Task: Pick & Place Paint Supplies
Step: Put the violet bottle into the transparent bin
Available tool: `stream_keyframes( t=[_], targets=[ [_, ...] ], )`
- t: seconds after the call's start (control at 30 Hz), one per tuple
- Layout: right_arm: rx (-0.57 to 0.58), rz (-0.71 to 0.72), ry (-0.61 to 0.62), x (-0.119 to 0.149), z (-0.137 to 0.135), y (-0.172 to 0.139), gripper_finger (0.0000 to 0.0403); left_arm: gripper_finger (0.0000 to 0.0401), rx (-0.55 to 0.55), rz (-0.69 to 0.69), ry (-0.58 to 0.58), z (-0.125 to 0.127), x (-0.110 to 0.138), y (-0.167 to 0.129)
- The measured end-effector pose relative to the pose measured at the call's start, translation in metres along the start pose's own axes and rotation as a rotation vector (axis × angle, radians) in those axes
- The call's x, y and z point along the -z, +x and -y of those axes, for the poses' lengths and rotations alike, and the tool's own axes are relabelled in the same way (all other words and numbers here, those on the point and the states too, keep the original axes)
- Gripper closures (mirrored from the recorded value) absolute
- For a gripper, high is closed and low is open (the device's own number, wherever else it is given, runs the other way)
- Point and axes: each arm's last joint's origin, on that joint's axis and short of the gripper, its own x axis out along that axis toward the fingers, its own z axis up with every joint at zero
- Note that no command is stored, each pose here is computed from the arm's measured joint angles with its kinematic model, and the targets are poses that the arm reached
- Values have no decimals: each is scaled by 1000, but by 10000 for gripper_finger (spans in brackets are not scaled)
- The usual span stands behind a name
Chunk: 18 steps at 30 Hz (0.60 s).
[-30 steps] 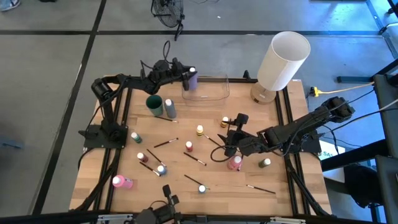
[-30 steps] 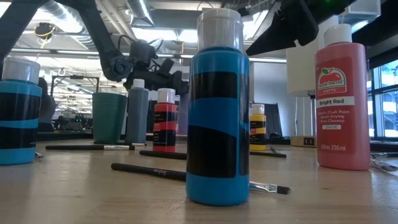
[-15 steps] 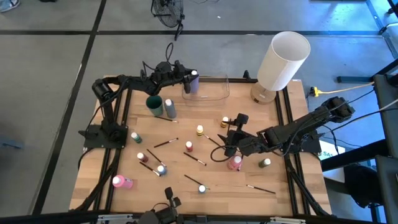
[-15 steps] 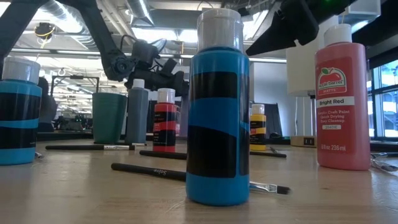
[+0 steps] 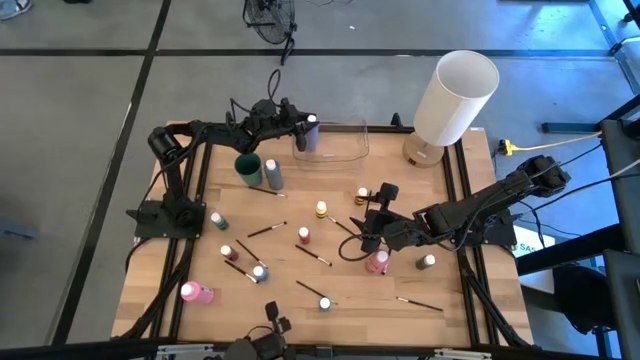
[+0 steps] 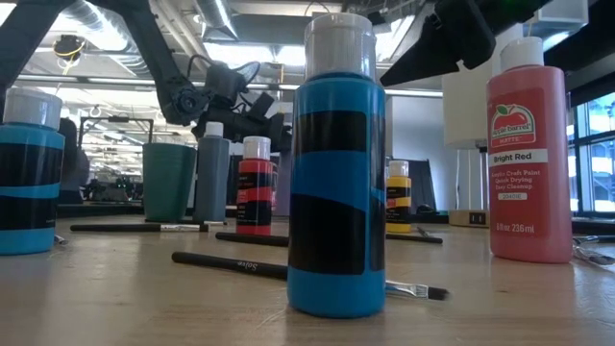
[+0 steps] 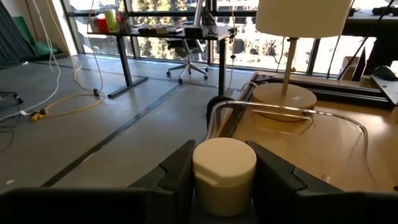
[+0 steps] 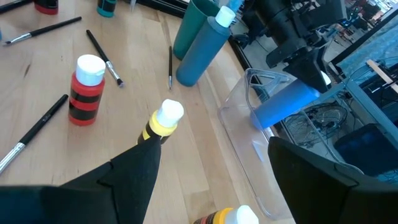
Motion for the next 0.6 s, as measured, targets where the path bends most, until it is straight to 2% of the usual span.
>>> stream_keyframes(
  t=[0.6],
  targets=[
    [0,0,5,0,0,0,102,269,-2,-2,0,0,0,0]
  ],
)
